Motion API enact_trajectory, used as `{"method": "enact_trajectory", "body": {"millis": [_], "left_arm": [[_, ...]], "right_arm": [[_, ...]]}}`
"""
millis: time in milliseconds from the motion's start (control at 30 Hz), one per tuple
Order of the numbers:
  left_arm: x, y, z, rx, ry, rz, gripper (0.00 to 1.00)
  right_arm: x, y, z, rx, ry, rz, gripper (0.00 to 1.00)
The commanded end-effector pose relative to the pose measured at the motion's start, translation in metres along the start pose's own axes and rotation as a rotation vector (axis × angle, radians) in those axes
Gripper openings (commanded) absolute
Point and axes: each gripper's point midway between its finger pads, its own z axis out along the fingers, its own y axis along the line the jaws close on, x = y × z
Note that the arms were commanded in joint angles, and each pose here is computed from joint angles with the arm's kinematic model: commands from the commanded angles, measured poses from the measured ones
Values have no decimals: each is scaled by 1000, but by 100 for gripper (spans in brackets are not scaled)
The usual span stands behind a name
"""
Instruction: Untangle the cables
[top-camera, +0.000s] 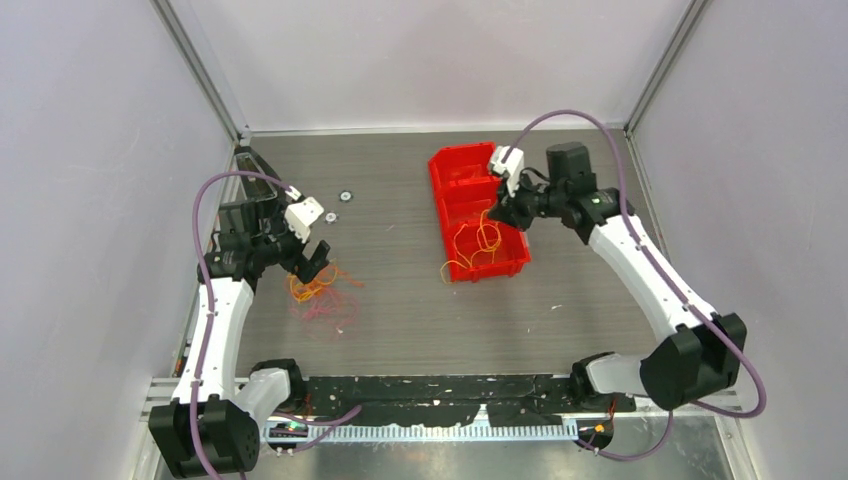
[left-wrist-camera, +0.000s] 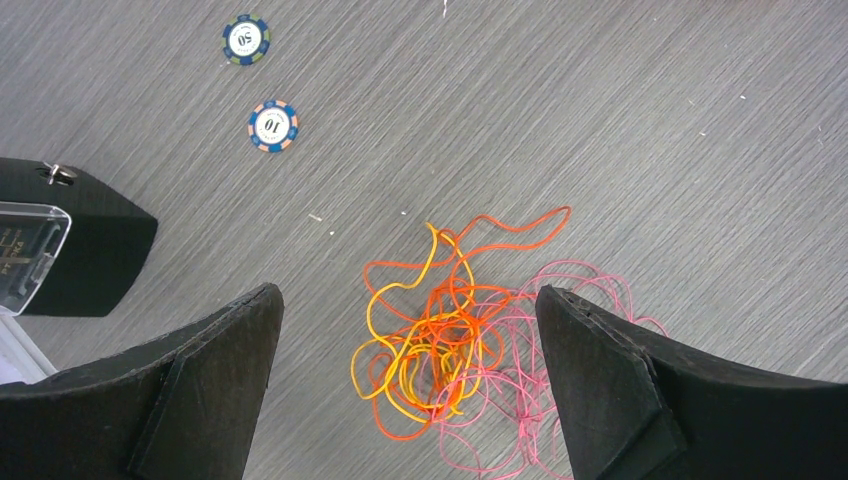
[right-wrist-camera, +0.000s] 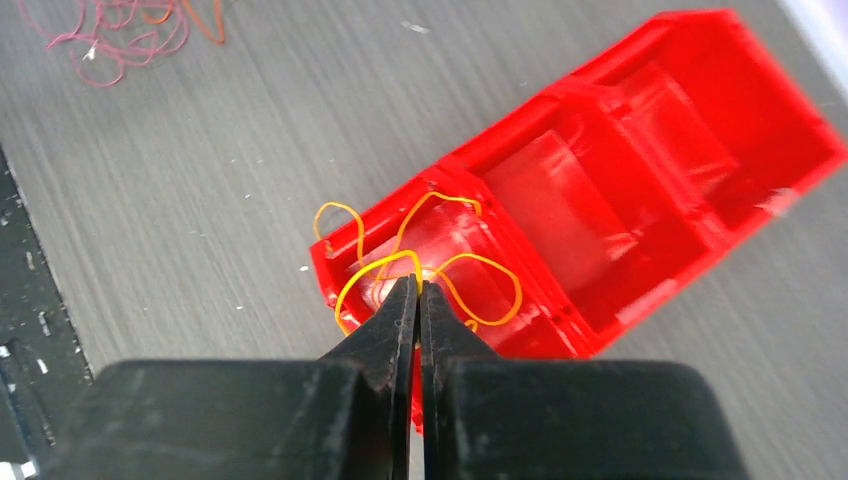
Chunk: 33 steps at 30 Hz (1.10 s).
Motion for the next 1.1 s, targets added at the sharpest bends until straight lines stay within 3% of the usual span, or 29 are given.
{"method": "enact_trajectory", "body": {"millis": [0,200,433,467,567,633,700,867,1067], "left_arm": [[-8,0,-2,1,-28,4,100],[-16,-4,-7,9,-49,-9,99],[-15,-6,-7,13,-50,-12,100],[-14,-6,-7,14,-48,-15,100],[-14,-6,-7,12,-45,-14,100],[-13,-6,-7,11,-45,-14,100],[-13,-7,-8,12,-47,-14,100],[-14,-8,-8,13,-50,-17,99],[-15,-9,-10,15,-50,-27,100]], "right_arm": [[2,2,31,-25,-17,25,6],[58,-11,70,-32,109,17,5],[110,-26,86,32,242,-60,5],[116,-27,86,40,269,-56,8],[102,-31,78,49,285,-28,41],[84,-27,67,38,269,-8,51],[62,-20,55,21,227,-8,58],[28,7,34,-65,203,-59,61],[38,60,50,-242,316,-296,68]]}}
